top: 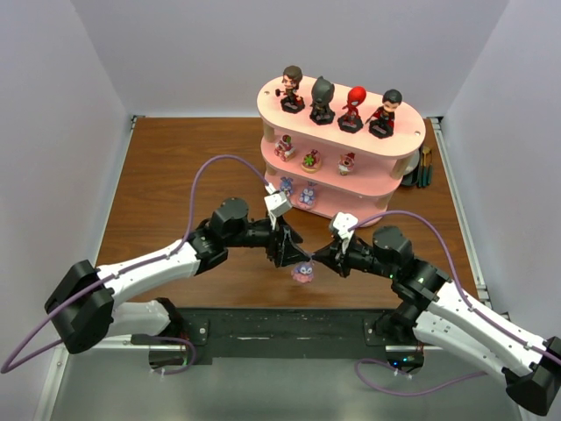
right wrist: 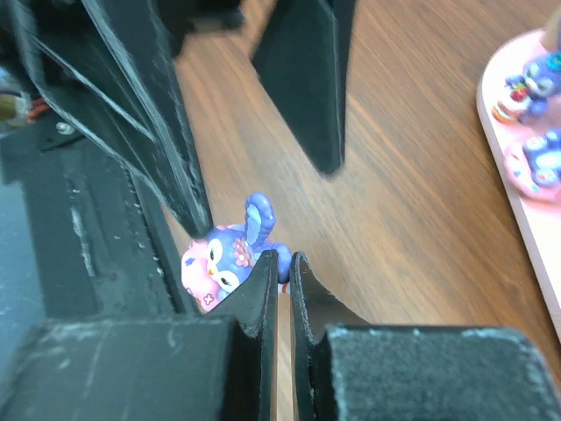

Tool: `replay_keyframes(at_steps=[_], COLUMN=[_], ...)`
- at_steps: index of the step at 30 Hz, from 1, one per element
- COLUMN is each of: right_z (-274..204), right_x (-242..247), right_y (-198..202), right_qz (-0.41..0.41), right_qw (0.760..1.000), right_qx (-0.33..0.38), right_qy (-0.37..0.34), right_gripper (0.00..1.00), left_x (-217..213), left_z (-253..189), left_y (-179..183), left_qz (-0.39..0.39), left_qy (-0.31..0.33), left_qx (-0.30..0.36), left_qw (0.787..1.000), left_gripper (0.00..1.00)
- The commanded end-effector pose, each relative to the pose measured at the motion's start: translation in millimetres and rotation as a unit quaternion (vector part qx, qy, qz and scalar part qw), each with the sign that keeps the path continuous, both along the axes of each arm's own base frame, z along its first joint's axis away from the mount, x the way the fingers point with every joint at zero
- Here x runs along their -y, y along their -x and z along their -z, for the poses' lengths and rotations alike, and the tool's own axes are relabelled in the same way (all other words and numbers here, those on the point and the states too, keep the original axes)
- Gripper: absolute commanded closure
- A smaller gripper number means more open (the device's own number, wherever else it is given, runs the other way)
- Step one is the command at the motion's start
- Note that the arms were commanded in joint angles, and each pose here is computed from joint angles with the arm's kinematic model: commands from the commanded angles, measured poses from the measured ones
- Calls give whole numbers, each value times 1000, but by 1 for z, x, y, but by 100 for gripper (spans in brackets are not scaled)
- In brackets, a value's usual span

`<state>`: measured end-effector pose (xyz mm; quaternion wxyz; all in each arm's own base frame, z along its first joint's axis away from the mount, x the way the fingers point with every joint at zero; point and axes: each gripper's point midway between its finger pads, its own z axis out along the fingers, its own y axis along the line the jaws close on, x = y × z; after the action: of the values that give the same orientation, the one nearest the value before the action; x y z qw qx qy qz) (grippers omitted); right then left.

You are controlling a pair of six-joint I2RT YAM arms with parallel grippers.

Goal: Place and organize the plastic toys onto the shelf

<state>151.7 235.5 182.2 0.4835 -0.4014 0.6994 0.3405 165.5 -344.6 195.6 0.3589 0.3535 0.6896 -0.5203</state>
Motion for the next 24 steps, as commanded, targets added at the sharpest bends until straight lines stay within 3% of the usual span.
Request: replay_keyframes(at_steps=[1,7,11,14,20,24], right_z=[-22,-22,-27,-33,-33,-28], right_x=[8,31,46,57,65,69], right_y=[-21,-51,-76,-90,-115,-128], right_qz=[52,152,224,268,315,338], right_qw=[998,985,967,950,925,909], right_qx=[40,79,119,159,208,237], right_qy=[2,15,13,9,30,56], right_gripper=[100,100,100,100,100,100], left_x=[-18,-91,-154,-190,-240,-252], left_z=[-39,-63,-58,-59,-49,-54], left_y=[-25,-73,-92,-92,-86,-83], left_qz=[-66,-243,-382,-452,-542,-563], left_qy=[23,8,-57,-67,-78,-67], left_qx=[38,73,127,153,169,181], left_qw=[997,967,913,876,819,804], left_gripper=[23,21,16,13,11,11])
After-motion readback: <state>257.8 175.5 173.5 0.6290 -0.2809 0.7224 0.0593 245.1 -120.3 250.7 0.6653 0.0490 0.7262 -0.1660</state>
